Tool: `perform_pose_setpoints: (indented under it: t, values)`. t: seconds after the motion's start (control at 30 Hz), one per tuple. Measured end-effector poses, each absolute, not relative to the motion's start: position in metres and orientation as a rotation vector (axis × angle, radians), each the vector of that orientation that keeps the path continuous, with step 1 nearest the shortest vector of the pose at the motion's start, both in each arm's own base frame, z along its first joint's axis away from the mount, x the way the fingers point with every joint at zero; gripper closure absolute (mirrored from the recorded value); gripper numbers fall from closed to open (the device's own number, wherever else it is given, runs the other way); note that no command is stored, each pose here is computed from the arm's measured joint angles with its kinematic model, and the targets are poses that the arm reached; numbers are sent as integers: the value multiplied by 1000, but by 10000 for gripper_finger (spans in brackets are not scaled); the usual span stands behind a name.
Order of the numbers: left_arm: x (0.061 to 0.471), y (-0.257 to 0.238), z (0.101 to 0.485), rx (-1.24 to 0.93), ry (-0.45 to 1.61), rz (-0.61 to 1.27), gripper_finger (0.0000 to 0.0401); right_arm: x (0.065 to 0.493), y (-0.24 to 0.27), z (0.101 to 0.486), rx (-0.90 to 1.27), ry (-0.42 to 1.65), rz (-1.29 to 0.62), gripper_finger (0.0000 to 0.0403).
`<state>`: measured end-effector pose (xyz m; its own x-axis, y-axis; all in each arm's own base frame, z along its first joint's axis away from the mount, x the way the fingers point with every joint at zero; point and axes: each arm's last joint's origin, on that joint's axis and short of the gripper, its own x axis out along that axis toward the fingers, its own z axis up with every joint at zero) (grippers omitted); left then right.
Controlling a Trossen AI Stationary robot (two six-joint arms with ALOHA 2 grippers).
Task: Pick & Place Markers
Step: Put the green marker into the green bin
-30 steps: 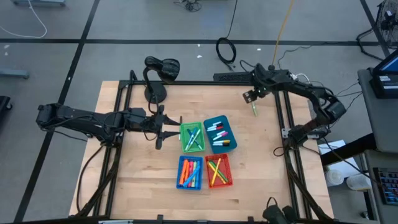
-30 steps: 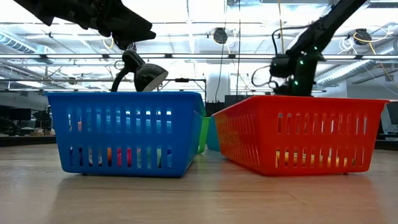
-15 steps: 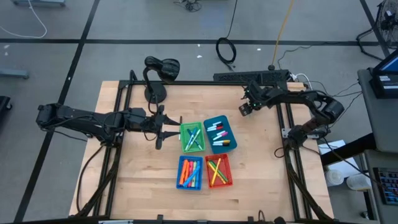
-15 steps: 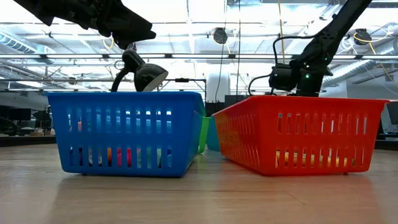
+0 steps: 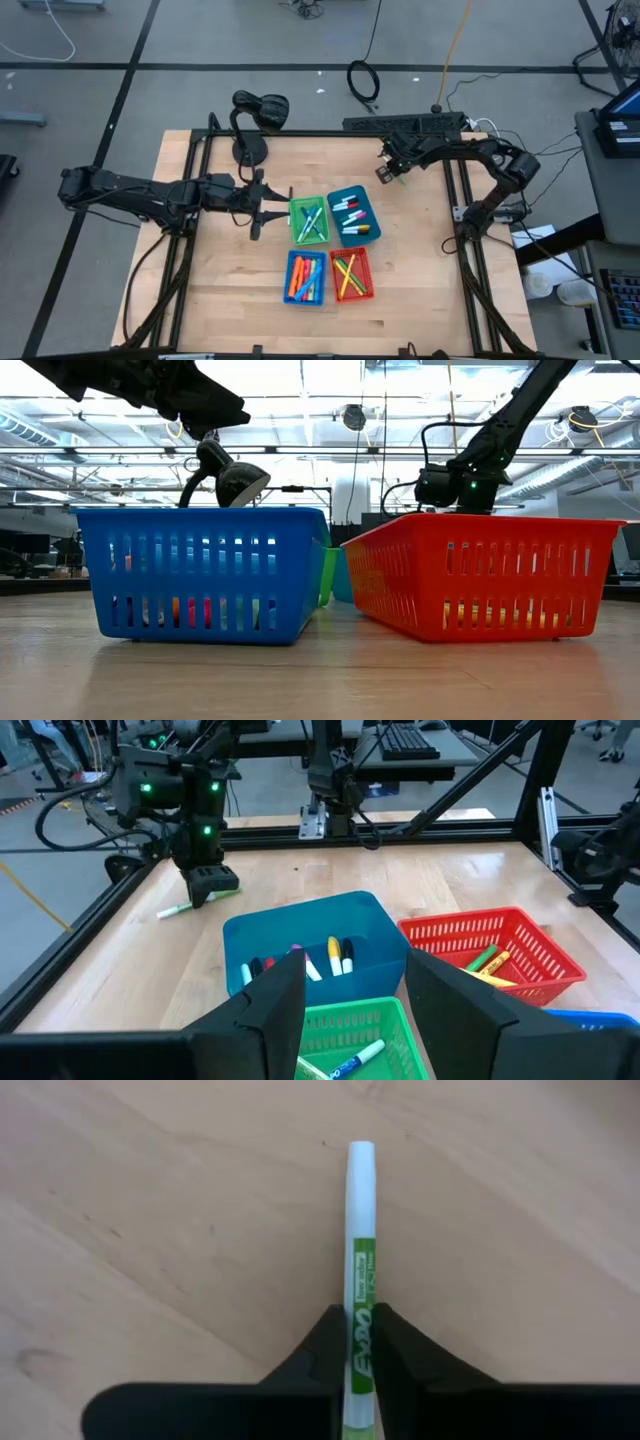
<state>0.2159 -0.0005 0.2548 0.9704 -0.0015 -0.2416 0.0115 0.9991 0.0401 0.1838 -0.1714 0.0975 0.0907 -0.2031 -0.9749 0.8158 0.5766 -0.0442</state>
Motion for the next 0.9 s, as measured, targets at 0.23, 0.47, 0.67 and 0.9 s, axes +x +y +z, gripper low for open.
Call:
perform_pose_setpoints:
  t: [0.23,0.47,0.67,0.9]
  values:
    - [216,0,255,44,244,-5,224,191,-175,125,513,1070,-788,387]
    - [216,3,256,56,230,104,224,214,-156,195,410,598,-532,387]
    - [217,4,256,55,230,154,224,240,-115,236,256,317,-337,388]
    - [245,3,251,76,92,118,224,274,-64,253,127,70,-115,388]
